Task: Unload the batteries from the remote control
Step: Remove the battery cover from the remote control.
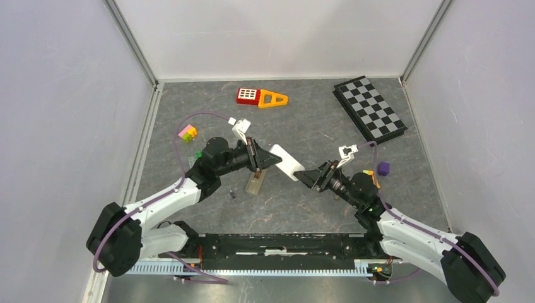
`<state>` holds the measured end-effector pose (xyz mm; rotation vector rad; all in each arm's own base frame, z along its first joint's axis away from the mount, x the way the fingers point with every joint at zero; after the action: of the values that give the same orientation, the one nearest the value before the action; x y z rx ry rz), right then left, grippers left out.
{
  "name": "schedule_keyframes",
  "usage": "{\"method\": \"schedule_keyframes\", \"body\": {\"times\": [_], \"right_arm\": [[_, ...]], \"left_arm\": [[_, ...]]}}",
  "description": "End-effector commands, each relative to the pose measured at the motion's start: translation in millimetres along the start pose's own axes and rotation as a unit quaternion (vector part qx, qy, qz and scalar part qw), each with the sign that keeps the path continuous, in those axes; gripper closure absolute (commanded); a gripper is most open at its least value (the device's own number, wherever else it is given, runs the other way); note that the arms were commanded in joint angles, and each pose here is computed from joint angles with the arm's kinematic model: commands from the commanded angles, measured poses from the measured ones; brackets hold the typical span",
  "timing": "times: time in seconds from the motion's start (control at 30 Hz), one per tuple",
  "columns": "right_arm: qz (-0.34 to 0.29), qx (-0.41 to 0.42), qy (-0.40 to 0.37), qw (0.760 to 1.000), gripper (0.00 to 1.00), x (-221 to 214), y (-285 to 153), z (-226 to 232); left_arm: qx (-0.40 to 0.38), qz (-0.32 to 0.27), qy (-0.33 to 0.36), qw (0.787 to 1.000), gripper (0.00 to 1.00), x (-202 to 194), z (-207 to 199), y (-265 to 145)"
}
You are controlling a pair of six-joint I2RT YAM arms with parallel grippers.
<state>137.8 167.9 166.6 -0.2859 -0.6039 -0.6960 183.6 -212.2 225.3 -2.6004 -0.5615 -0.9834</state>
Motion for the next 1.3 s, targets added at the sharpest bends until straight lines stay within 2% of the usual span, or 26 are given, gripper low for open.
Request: {"method": "schedule_keyframes", "body": {"times": [0.0,0.2,0.27,0.33,0.4,0.5,0.57,0.67,0.73,0.77,0.8,0.87,1.03,1.17,1.27], "right_arm": [[-0.035,0.051,0.029,0.998,0.31,14.5,5.4,16.1],[-0.048,0.088,0.036,0.994,0.45,21.3,8.3,24.3],[-0.051,0.096,0.030,0.994,0.62,24.0,8.0,26.2],[-0.052,0.096,0.026,0.994,0.74,24.4,5.9,23.9],[-0.054,0.088,0.030,0.994,0.84,21.2,0.4,16.6],[-0.058,0.077,0.032,0.995,0.89,17.7,-7.9,5.5],[-0.056,0.077,0.026,0.995,0.90,15.5,-11.7,1.5],[-0.047,0.080,0.010,0.996,0.71,14.3,-13.3,-0.5],[-0.034,0.054,0.012,0.998,0.69,10.6,-13.3,-8.4],[-0.029,0.043,0.011,0.999,0.70,8.3,-13.7,-12.2],[-0.023,0.037,0.011,0.999,0.79,5.9,-14.5,-15.1],[-0.011,0.025,0.011,1.000,0.88,2.5,-15.3,-19.9],[0.024,-0.051,-0.027,0.998,0.87,1.9,-13.1,-32.8],[0.030,-0.150,-0.083,0.985,0.83,10.9,-17.7,-42.7],[0.035,-0.139,-0.097,0.985,0.96,12.7,-18.3,-41.2]], "left_arm": [[-0.087,-0.029,0.000,0.996,0.98,16.6,-25.7,-4.2],[-0.129,-0.028,-0.007,0.991,0.98,15.9,-30.4,-4.6],[-0.134,-0.031,-0.010,0.990,0.98,15.7,-30.1,-5.3],[-0.133,-0.036,-0.012,0.990,0.98,16.2,-28.3,-6.5],[-0.131,-0.039,-0.011,0.991,0.98,18.8,-26.1,-8.1],[-0.126,-0.047,-0.012,0.991,0.98,23.3,-20.9,-11.8],[-0.128,-0.048,-0.012,0.991,0.98,26.1,-19.0,-12.9],[-0.124,-0.051,-0.013,0.991,0.98,27.9,-15.5,-13.5],[-0.110,-0.050,-0.012,0.993,0.98,28.5,-11.3,-14.2],[-0.101,-0.051,-0.012,0.993,0.98,28.5,-8.7,-14.5],[-0.095,-0.052,-0.010,0.994,0.98,28.8,-7.0,-14.6],[-0.080,-0.047,-0.007,0.996,0.98,28.1,-4.0,-14.3],[-0.029,-0.043,-0.004,0.999,0.98,24.2,6.4,-14.3],[0.014,-0.047,0.004,0.999,0.98,17.6,16.5,-17.8],[0.026,-0.040,0.006,0.999,0.98,14.4,20.7,-18.3]]}}
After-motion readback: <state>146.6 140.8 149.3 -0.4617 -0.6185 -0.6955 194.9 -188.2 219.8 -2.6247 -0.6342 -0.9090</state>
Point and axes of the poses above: each gripper's point midway between its finger pads, its own y axis out along the fingers, its own z axis along the line the jaws close on, x = y × z, the point moved 10 cm from there along -y, back along the fingers, and after that the axes turned 1 degree about y, right-handed, at the moved point
